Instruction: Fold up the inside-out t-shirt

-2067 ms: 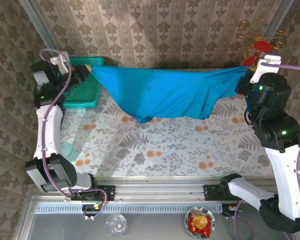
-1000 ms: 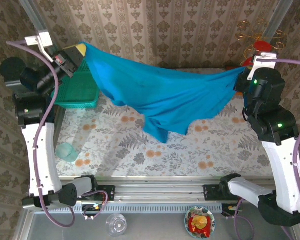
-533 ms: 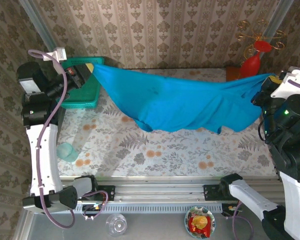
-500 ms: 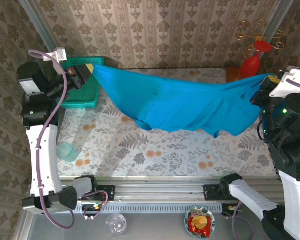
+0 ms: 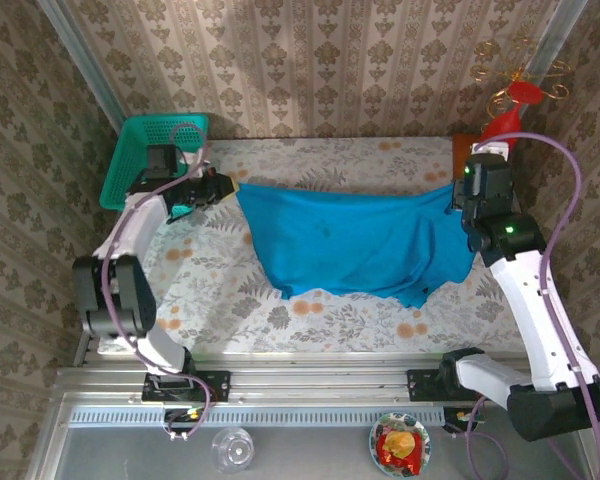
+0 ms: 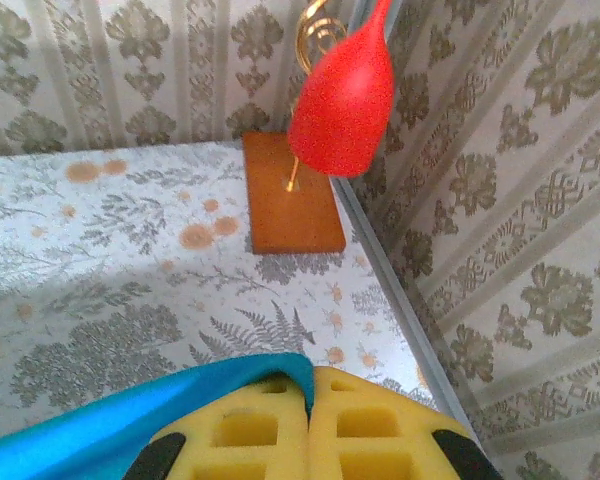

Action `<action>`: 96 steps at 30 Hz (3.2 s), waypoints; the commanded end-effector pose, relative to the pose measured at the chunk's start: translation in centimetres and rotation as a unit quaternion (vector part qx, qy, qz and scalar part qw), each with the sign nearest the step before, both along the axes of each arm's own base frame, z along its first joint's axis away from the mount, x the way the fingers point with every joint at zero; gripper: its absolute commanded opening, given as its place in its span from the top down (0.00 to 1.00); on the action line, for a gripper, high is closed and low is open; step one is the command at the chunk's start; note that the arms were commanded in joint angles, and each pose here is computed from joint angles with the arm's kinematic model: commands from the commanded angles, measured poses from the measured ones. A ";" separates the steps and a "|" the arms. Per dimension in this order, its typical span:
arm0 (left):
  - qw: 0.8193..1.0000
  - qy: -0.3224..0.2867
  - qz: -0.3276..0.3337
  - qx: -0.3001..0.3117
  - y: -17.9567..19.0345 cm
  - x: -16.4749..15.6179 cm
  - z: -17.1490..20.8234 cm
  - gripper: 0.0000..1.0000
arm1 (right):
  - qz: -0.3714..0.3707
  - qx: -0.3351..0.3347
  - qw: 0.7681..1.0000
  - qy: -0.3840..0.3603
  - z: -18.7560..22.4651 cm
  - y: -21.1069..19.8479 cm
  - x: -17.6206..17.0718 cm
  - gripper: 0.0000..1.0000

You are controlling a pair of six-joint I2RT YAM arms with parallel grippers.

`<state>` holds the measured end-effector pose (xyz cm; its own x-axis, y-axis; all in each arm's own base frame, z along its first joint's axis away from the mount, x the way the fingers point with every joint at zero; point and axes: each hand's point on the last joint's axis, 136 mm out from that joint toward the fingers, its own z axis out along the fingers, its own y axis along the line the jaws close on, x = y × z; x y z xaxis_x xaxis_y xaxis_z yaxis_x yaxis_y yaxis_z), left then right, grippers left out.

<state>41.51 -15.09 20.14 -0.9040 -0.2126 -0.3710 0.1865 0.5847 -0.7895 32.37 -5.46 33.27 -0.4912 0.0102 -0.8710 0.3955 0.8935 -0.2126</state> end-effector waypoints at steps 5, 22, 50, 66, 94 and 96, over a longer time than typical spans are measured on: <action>0.999 0.006 -0.036 -0.004 -2.0 3.6 -3.4 0.83 | -0.016 0.025 0.998 -0.050 1.5 -0.6 -0.3 1.00; 0.993 0.080 -0.081 0.010 -7.1 -3.1 -11.4 0.60 | -0.002 0.055 0.998 -0.038 -0.2 0.2 -0.9 1.00; 0.984 0.123 -0.122 -0.037 -11.3 -4.4 -13.2 0.50 | -0.012 0.052 0.997 -0.047 0.1 -0.3 -1.8 1.00; 0.981 0.123 -0.150 0.027 -10.8 -5.7 -13.4 0.72 | -0.012 0.054 0.997 -0.047 0.1 -0.3 -2.0 1.00; 0.977 -0.185 -0.099 0.028 -7.5 -2.7 8.9 1.00 | 0.014 0.082 0.994 -0.072 2.4 0.7 -2.1 1.00; 0.966 -0.243 -0.088 0.008 -6.5 -3.4 14.1 1.00 | 0.024 0.095 0.992 -0.082 3.0 1.1 -2.0 1.00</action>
